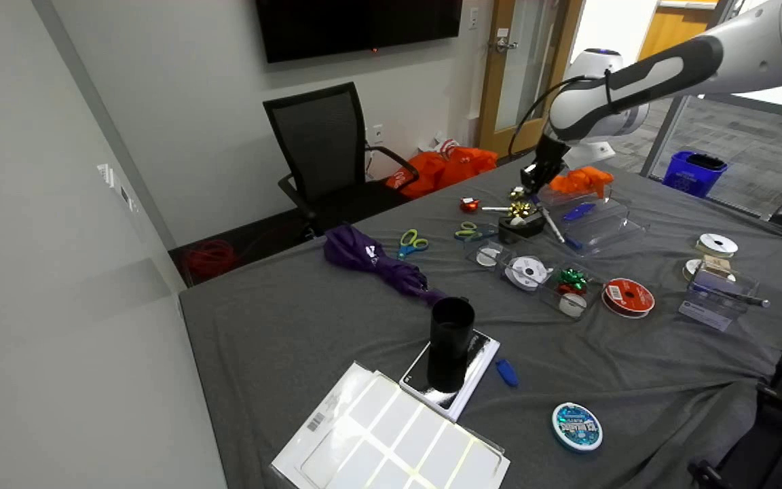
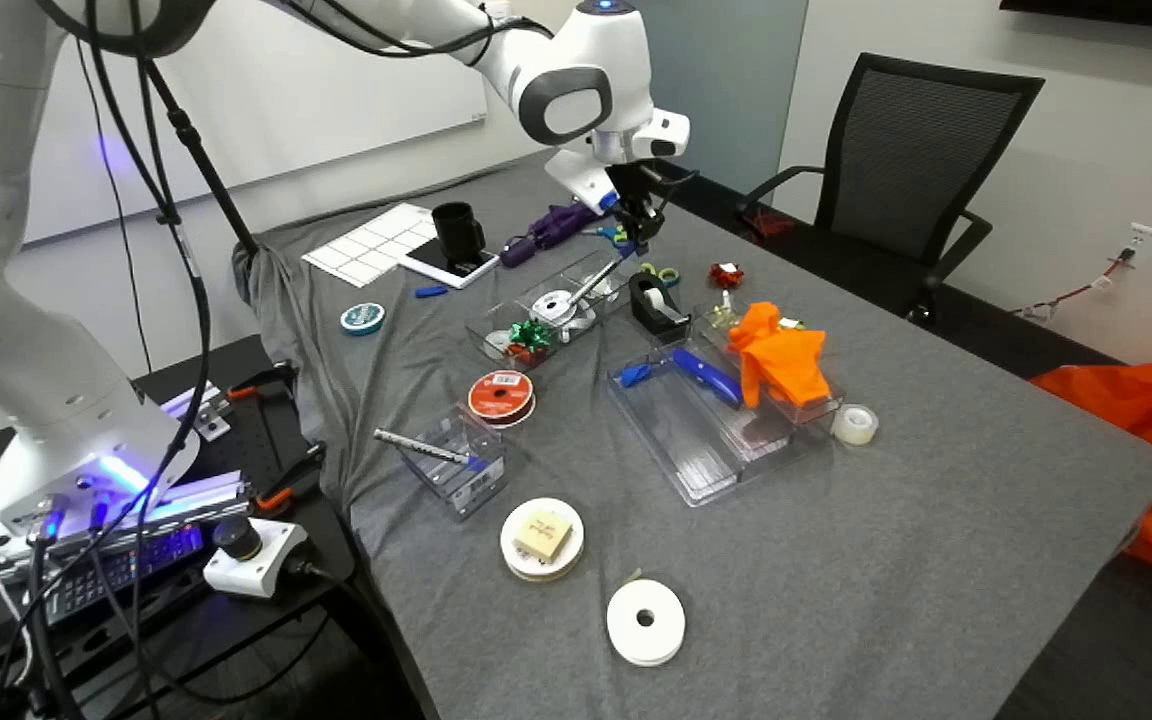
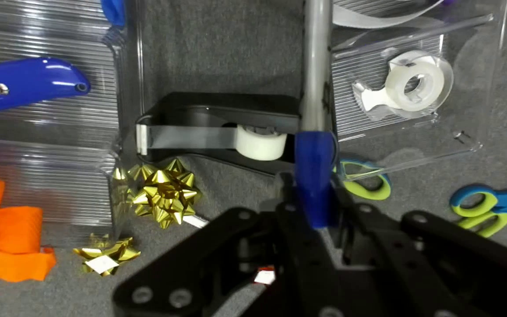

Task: Remove the blue marker from the container on the back left side of the table and put it in the container at the front.

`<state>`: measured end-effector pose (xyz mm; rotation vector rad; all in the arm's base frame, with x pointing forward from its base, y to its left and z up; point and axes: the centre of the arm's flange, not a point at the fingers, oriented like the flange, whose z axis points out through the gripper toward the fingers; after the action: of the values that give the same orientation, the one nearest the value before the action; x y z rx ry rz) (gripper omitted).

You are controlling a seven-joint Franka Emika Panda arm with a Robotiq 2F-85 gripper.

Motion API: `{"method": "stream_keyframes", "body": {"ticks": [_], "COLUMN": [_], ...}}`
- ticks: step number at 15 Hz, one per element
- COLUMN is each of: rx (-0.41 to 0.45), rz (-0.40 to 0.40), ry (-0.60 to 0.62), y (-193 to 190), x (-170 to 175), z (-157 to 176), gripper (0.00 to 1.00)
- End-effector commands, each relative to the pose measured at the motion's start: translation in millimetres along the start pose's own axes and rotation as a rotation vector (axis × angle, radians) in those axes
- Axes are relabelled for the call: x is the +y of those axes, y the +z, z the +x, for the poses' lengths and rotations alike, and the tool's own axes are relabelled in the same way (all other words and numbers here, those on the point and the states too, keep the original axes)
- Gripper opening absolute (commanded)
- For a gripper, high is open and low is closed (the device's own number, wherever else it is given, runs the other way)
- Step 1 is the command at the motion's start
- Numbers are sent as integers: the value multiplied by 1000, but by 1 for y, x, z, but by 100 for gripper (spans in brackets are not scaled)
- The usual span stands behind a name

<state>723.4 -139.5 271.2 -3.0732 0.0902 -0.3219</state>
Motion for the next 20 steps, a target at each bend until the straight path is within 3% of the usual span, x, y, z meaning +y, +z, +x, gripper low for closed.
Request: {"method": "stream_keyframes", "body": {"ticks": [1,8,15,16,17,20], "rx": [-12,16,-8,-15,-9,-13], "rz": [63,233,368,373,346,364], "ry": [-101,-367,-716,-724,-673,-700], "y": [-31,-75,-82,-80,-73,-73], "x": [24,46,88,92,85,100], "z": [-37,-88,-157,-164,-136,-151], "gripper": [5,5,5,5,18,18]}}
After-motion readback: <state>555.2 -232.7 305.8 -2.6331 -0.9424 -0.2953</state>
